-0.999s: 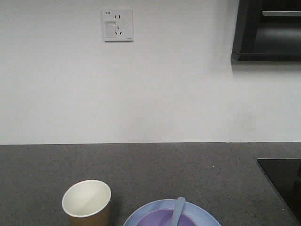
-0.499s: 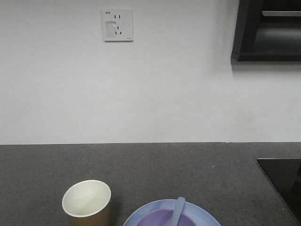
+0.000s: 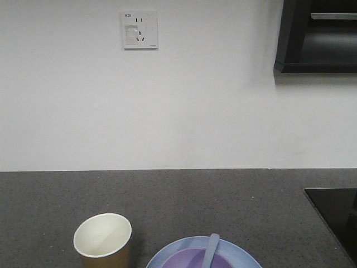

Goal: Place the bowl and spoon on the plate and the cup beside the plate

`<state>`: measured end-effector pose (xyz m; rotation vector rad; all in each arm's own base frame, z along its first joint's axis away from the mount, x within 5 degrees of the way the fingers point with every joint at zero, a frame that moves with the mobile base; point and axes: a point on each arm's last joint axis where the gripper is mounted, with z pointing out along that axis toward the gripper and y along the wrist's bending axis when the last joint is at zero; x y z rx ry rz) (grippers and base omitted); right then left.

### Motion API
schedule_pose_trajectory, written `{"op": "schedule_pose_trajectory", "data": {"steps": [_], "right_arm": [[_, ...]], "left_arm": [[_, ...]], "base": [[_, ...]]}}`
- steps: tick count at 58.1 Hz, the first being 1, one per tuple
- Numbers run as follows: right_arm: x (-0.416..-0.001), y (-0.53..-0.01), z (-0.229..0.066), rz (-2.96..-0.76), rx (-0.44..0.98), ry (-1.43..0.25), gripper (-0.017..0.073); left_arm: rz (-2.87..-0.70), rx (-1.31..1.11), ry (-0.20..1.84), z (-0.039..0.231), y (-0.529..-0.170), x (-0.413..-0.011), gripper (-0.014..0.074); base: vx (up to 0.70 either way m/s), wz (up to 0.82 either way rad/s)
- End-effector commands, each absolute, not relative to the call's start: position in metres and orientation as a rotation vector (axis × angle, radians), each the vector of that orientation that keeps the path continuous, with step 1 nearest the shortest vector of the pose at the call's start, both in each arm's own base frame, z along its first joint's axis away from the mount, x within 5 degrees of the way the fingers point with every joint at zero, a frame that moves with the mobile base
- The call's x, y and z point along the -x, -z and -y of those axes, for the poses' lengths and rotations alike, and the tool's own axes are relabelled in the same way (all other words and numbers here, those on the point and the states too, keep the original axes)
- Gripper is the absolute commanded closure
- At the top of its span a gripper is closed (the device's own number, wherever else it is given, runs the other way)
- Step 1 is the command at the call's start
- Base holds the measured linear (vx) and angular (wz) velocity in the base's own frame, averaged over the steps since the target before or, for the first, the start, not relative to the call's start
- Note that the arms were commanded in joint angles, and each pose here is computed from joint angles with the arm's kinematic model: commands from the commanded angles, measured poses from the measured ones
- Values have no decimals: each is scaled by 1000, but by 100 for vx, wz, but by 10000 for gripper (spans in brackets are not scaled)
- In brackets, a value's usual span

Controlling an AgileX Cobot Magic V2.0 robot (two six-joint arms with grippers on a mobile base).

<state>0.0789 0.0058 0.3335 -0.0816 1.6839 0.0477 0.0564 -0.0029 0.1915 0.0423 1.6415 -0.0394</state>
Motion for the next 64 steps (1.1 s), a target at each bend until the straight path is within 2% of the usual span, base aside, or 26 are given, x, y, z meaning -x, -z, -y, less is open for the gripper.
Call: {"op": "schedule_pose_trajectory", "data": {"steps": [1, 8, 15, 22, 31, 64], "right_arm": [[-75, -317, -2, -1519, 48, -5, 440], [-71, -269, 1, -1518, 52, 78, 573], [-63, -233, 1, -1506, 109, 132, 574], [-57, -199, 0, -1484, 97, 117, 573], [-57, -194, 1, -1558, 67, 94, 573], [-57, -193, 1, -1572, 67, 96, 571]], "left_arm": [[-1565, -28, 50, 3, -191, -57, 599], [-1565, -28, 50, 3, -191, -57, 599], [-1565, -28, 50, 3, -191, -57, 599], [-1565, -28, 50, 3, -191, -57, 599], [-1569, -27, 51, 3, -191, -57, 599], [-1569, -27, 51, 3, -191, -57, 599]], "base": [[0, 0], [0, 0], [0, 0], [0, 0], [0, 0], [0, 0]]}}
